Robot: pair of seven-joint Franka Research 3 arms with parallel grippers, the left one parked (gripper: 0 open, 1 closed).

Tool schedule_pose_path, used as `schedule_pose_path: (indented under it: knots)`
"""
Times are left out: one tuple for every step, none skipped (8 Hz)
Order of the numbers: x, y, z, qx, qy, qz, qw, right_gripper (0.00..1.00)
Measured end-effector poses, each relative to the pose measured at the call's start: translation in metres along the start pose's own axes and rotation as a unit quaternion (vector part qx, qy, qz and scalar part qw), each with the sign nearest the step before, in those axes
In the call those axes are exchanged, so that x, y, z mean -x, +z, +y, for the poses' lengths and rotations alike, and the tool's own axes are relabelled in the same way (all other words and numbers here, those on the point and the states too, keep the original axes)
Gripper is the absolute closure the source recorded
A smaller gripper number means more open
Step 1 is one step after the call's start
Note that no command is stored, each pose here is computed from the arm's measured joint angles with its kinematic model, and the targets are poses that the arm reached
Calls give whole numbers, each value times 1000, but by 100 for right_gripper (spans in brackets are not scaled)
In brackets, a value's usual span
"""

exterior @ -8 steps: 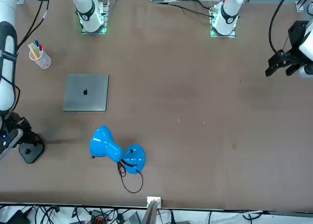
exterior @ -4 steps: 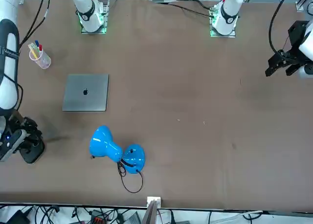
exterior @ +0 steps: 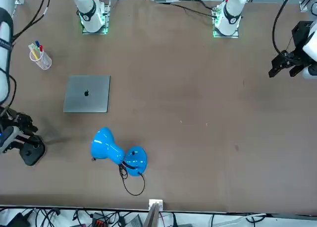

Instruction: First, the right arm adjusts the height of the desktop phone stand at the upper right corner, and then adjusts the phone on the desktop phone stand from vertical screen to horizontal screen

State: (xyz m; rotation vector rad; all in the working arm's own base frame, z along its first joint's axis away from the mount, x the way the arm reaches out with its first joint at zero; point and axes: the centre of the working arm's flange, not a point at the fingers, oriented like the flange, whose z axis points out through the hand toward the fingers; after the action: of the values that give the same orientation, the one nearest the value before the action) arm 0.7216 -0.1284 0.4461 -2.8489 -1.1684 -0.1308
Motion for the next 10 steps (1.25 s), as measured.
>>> schedule_pose_path:
  knots:
    - [-7,-14,-10,0,30,1,1000,0]
    - [-16,-32,-22,7,59,3,998,0]
    - [-22,-54,-33,15,85,7,996,0]
    - [-23,-75,-46,11,114,6,993,0]
    - [-24,-95,-63,2,142,-2,990,0]
    - [-26,-116,-82,2,165,-11,986,0]
    - [-27,-134,-100,4,187,-20,982,0]
    - [-24,-147,-115,6,207,-33,978,0]
    - [-20,-155,-125,13,222,-44,974,0]
    - [-13,-159,-134,19,238,-52,970,0]
